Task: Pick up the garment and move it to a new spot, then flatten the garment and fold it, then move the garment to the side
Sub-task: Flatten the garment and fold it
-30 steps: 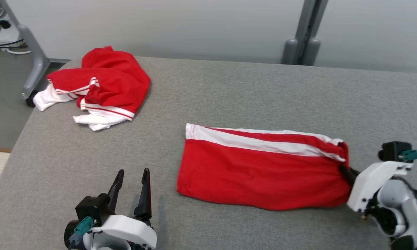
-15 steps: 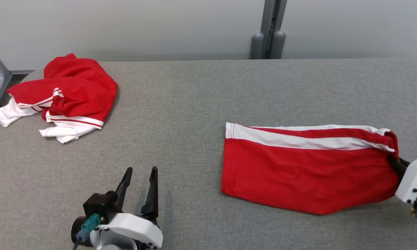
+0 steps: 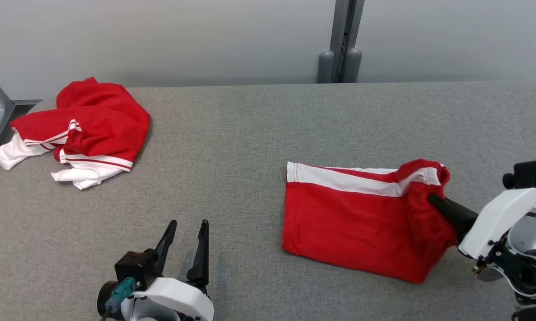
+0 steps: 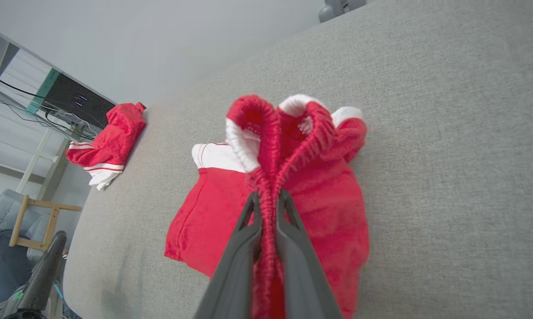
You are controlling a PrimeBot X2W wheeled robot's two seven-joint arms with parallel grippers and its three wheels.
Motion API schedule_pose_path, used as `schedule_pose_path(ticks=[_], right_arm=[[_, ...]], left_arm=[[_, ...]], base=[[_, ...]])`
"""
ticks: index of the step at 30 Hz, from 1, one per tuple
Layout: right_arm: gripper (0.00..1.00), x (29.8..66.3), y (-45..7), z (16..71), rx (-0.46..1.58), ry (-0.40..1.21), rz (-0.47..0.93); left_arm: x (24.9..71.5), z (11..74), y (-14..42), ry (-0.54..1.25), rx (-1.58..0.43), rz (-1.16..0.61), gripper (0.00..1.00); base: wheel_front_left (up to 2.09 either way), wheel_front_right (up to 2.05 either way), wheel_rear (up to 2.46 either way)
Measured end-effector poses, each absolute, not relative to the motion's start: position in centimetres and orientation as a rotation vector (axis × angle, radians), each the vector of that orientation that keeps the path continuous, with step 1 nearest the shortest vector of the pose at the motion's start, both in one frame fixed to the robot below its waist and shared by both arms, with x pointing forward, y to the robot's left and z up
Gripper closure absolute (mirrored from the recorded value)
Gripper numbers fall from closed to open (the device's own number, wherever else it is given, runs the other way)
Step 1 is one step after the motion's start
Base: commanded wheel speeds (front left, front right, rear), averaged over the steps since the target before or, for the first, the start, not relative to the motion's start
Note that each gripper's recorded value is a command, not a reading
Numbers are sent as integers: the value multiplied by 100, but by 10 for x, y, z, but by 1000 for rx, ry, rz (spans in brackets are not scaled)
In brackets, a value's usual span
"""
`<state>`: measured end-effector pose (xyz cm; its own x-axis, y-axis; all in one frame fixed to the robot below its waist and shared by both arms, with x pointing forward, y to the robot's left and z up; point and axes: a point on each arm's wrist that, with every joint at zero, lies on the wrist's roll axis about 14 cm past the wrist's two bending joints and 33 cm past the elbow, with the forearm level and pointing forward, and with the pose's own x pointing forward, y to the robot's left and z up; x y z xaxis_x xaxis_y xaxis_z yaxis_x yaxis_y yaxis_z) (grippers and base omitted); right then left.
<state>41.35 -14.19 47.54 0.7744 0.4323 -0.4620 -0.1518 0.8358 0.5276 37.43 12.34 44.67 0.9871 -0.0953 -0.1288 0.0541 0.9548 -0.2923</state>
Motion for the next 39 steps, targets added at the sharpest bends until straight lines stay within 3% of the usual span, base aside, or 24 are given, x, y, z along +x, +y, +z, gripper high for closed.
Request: schedule_pose_path(ticks=[10, 28, 29, 30, 31, 32, 39], right_arm=[[100, 413, -66, 500, 605, 579, 508], [100, 437, -3, 464, 578, 638, 554], [76, 438, -1, 462, 573, 643, 552], [58, 439, 2, 460, 566, 648, 554], [21, 440, 5, 459, 563, 652, 558], [0, 440, 8, 458, 564, 654, 561], [0, 440, 31, 472, 569, 617, 624]], left_arm=[[368, 450, 127, 133, -296, -67, 0], [361, 446, 139, 141, -305, -32, 0], [361, 445, 139, 143, -305, -31, 0], [360, 445, 139, 144, -305, -30, 0], [360, 445, 140, 145, -307, -28, 0], [360, 445, 140, 145, -308, -26, 0], [359, 445, 142, 143, -310, -21, 0]], base=[[0, 0, 0], [0, 0, 0], [0, 0, 0], [0, 0, 0], [0, 0, 0], [0, 0, 0], [0, 0, 0]])
